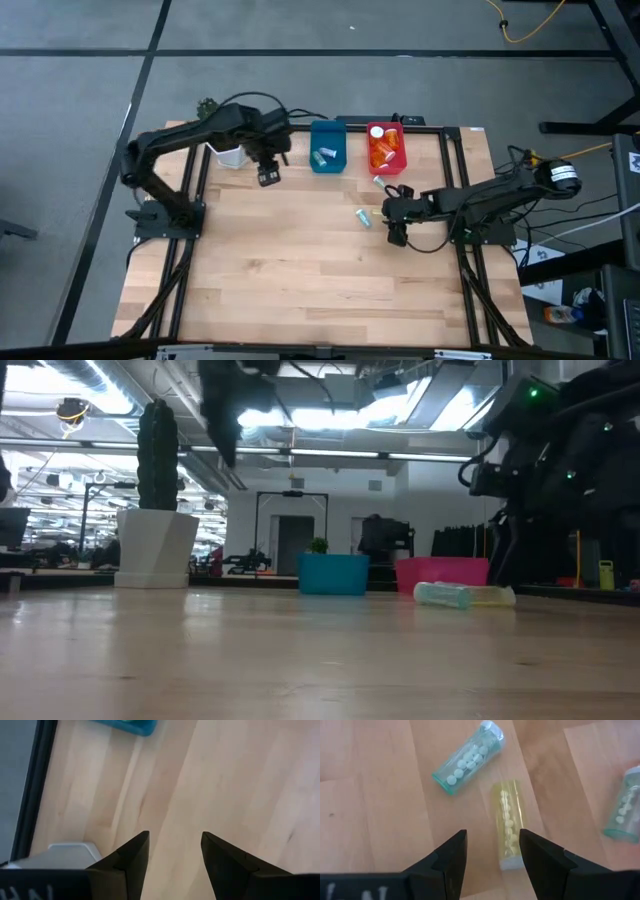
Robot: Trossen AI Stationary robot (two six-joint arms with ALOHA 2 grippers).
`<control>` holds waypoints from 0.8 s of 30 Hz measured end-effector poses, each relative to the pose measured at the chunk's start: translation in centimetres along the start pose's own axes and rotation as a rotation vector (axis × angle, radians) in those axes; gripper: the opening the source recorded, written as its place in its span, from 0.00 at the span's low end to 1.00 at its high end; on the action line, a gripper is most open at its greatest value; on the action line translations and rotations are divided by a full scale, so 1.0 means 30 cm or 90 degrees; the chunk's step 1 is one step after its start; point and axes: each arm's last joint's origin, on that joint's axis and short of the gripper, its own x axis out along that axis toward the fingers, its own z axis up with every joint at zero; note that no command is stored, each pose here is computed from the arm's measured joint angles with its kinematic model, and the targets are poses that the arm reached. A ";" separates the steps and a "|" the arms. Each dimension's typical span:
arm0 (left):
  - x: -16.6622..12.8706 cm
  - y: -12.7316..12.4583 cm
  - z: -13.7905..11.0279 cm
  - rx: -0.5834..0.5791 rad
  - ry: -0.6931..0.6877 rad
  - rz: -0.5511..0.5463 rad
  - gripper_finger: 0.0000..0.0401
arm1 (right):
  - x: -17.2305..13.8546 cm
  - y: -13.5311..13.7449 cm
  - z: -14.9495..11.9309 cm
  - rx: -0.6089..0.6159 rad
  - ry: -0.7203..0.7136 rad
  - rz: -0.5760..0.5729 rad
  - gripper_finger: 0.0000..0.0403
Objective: Pick and place medicine bottles into bin by pill shape (circle, oval)
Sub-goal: Put the small yellow pill bottle into the blue bin
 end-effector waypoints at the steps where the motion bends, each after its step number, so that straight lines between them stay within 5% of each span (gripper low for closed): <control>1: -0.015 -0.004 -0.024 -0.001 -0.007 0.000 0.43 | 0.006 0.001 0.000 0.005 0.001 -0.001 0.46; 10: -0.070 -0.034 -0.226 0.001 -0.137 -0.003 0.43 | 0.047 -0.003 -0.010 0.015 0.029 -0.044 0.46; 24: 0.042 -0.049 -0.508 -0.006 -0.272 -0.043 0.43 | 0.070 0.001 -0.011 0.102 0.032 -0.049 0.46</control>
